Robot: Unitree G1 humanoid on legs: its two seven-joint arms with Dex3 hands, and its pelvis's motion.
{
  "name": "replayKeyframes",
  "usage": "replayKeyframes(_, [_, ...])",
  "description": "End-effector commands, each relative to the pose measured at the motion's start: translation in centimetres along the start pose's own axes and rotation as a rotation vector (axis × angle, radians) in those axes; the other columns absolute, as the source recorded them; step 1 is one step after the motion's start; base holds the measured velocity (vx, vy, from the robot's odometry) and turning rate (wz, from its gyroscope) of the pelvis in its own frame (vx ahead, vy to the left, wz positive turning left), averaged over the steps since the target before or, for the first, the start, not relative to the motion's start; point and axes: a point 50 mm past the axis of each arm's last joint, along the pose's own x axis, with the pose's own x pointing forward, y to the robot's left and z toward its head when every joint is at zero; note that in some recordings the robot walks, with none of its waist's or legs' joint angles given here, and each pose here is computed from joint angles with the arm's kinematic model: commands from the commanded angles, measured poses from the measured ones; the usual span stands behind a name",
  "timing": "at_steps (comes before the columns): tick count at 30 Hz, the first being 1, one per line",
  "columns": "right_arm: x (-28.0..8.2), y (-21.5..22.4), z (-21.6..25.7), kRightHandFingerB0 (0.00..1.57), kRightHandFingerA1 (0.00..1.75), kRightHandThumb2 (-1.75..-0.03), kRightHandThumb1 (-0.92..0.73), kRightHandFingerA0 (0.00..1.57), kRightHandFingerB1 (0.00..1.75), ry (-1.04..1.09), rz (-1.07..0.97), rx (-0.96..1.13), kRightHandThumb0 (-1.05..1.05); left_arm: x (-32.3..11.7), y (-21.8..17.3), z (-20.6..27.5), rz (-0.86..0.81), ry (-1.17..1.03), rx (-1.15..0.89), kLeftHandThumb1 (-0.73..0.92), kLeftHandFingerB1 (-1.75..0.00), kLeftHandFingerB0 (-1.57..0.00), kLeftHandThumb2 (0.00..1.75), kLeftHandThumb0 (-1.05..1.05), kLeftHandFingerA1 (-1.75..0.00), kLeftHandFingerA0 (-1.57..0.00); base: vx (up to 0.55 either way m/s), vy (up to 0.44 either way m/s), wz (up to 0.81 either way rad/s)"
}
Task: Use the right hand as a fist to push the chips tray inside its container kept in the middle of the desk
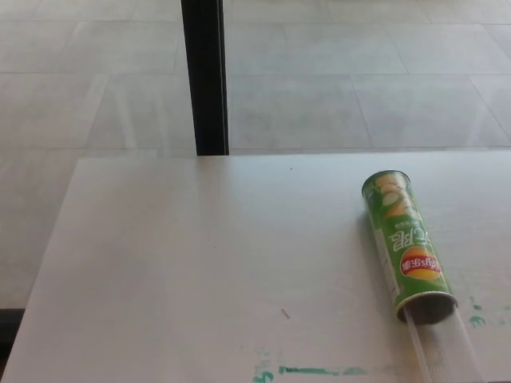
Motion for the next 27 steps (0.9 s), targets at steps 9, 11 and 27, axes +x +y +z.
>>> replayKeyframes(9, [0.2,-5.6,6.8,0.22,0.72,-0.65,-0.83,0.52,0.33,-0.259,-0.255,0.149,-0.65,-0.2,0.8,1.0,-0.036,-0.065,-0.135,0.72,-0.62,-0.08,1.6,-0.92,-0.86,-0.04,0.0,0.0,0.0])
replayKeyframes(11, [-0.1,-6.4,8.6,0.28,0.68,-0.64,-0.81,0.56,0.34,-0.327,-0.3,0.134,-0.68,-0.4,0.8,1.1,-0.041,-0.07,-0.139,0.71,-0.63,-0.08,1.59,-0.94,-0.87,-0.04,0.0,0.0,0.0])
replayKeyframes(27, [-10.1,0.6,22.8,0.36,0.66,-0.63,-0.75,0.66,0.36,-1.089,0.037,0.032,-0.56,-0.3,0.9,0.9,-0.044,-0.064,-0.133,0.7,-0.63,-0.07,1.6,-0.94,-0.88,-0.04,0.0,0.0,0.0])
